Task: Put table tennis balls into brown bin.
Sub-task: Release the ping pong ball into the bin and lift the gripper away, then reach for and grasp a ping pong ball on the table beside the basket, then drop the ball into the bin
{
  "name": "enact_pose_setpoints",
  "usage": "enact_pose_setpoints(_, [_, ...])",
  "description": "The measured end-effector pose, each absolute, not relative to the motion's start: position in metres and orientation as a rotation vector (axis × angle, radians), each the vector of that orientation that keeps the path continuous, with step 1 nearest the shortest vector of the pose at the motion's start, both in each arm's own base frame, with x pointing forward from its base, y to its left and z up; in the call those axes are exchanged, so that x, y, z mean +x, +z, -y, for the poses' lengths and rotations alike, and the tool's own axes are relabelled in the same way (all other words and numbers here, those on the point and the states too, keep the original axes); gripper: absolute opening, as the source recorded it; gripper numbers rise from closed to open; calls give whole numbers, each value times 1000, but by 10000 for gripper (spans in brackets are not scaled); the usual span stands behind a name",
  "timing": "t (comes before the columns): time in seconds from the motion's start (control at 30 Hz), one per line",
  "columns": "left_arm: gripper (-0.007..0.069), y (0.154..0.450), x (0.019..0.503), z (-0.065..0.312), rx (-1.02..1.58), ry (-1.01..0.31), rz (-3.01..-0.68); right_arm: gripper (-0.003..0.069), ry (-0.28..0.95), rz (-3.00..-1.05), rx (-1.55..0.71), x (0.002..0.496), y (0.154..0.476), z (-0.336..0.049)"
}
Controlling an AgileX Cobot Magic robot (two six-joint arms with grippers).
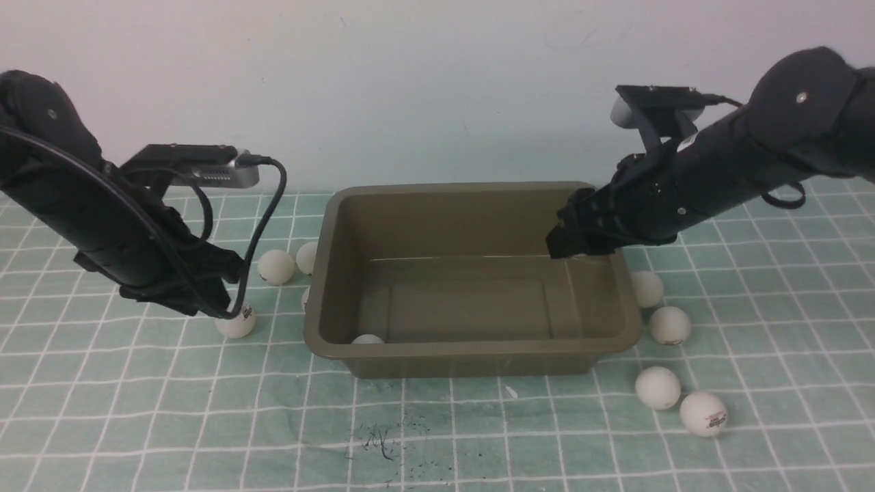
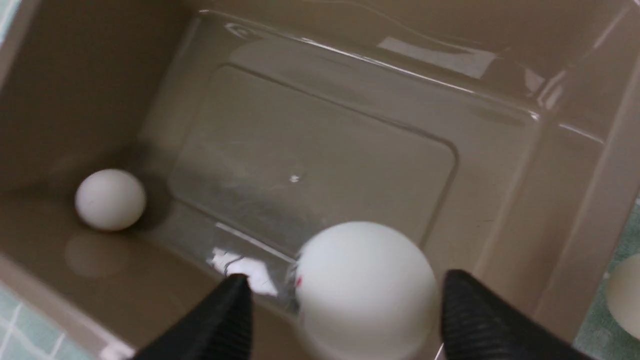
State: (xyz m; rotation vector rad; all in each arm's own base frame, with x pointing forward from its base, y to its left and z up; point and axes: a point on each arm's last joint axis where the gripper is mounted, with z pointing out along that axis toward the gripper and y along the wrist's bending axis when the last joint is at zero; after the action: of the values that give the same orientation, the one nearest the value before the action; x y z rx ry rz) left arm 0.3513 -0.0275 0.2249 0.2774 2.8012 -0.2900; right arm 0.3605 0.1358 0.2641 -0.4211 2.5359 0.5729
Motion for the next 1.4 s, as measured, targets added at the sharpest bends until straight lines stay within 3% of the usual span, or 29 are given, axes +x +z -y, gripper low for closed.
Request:
enact_pose_setpoints(0.13, [463,206,365,29,261,-265,-2773,564,573,-2556,-475,354,288,-130])
enact_pose_setpoints(0.2, [529,195,372,27,264,-226,-2757,570,524,-2549,-481,344,312,-121])
enact_pose_setpoints(0.3, [566,178,381,25,258,-193,-2742,550,435,-2526,-476,328,337,-109])
enact_pose_setpoints(0.43, [530,155,386,25,252,-185,-2777,479,317,-2498,-434,301,369,-94])
enact_pose_setpoints(0.57, [333,140,385,25,264,-191,-2833,371,248,-2456,-400,277,389,-82])
enact_pose_setpoints(0.6, [335,141,385,25,268,-193,-2839,355,236,-2449,-397,272,392,-80])
enact_pose_setpoints(0.77, [344,170,385,25,309,-210,-2863,234,177,-2452,-356,248,391,-69])
enact_pose_setpoints(0.93, [344,241,382,37,374,-237,-2767,131,81,-2449,-291,223,374,-54])
enact_pose_setpoints(1.03, [344,280,369,69,466,-319,-2672,107,9,-2467,-253,217,351,-47])
enact_pose_setpoints(1.17, [344,287,358,110,592,-398,-2630,149,16,-2500,-239,222,316,-49])
enact_pose_setpoints(1.33, [353,265,356,153,706,-439,-2637,328,65,-2583,-224,241,270,-57])
enact_pose_setpoints(1.37, [401,255,358,162,714,-446,-2649,398,69,-2623,-217,250,255,-60])
enact_pose_setpoints(1.4, [410,254,358,163,713,-446,-2650,414,71,-2621,-214,251,255,-61])
